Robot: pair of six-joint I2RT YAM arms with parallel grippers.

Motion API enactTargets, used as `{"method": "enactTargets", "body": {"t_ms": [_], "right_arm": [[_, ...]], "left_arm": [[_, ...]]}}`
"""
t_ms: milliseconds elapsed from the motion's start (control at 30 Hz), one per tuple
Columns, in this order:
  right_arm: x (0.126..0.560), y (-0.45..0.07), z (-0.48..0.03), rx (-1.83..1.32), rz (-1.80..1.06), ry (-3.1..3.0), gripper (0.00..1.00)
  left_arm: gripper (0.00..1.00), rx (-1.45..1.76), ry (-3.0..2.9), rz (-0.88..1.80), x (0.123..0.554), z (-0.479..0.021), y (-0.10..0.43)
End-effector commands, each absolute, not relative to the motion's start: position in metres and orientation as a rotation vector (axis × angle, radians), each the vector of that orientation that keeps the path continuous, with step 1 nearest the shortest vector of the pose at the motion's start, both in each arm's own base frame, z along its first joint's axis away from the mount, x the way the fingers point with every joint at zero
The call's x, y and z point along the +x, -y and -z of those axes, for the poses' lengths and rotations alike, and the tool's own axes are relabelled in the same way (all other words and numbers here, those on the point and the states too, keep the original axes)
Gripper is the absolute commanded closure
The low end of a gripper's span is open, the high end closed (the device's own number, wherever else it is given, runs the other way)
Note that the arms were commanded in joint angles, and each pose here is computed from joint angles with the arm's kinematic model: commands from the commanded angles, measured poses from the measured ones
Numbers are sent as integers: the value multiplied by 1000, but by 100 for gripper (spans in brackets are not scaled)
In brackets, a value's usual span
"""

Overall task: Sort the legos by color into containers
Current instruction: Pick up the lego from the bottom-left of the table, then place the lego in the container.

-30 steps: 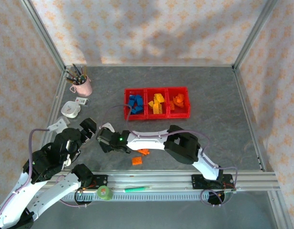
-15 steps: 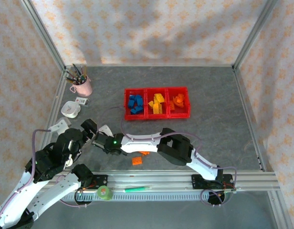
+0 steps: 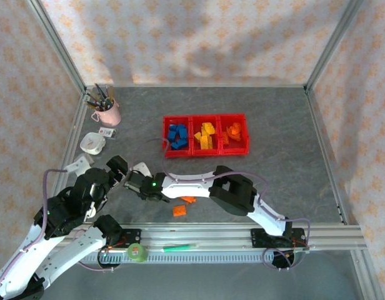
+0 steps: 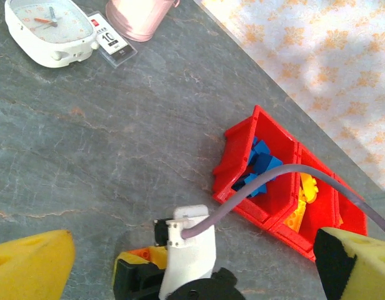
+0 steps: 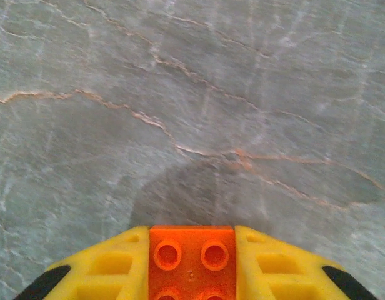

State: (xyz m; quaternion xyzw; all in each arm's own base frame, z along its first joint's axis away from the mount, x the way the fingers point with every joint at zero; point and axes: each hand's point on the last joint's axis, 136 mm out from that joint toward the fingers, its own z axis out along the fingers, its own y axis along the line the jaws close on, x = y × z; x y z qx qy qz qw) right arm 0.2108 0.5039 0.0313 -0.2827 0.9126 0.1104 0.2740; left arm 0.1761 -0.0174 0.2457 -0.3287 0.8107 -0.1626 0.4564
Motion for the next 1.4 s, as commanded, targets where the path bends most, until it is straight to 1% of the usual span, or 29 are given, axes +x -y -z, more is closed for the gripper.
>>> {"method": "enactTargets", "body": {"t_ms": [0,167,267,467,667,900,1033,1200,1267,1367], "right_arm": [[225,-490,-78,-652,-376,-2430,70],[253,-452,-113,-528,-392,-2408,70],[275,-419,-133,-433,-386,-2403,70],[322,-336,-168,-197,-339,-2375,70],[366,-247,-182,21,-271,-2349,69],[410,-159,-171,226,-106,-2351,69],[430,-131,-156,291,-30,-2361,69],[444,-127,-130,297,-47,-2411,69],[448,-128,-125,284,-36,-2416,65],[453,-128,-123,274,-16,-2422,56]], "left_arm": [[1,-788,-1982,403,182,-251,21],[1,-764,-1988,429,189,-254,30],[1,-742,-1990,451,195,-256,38],[1,-653,-2017,534,213,-249,69],[1,-516,-2042,615,237,-241,108],[1,-416,-2015,714,263,-233,145],[1,-391,-2007,756,272,-231,159],[1,-367,-2043,745,279,-222,169],[1,-362,-2051,747,281,-219,171],[1,-357,-2061,754,282,-217,175]]}}
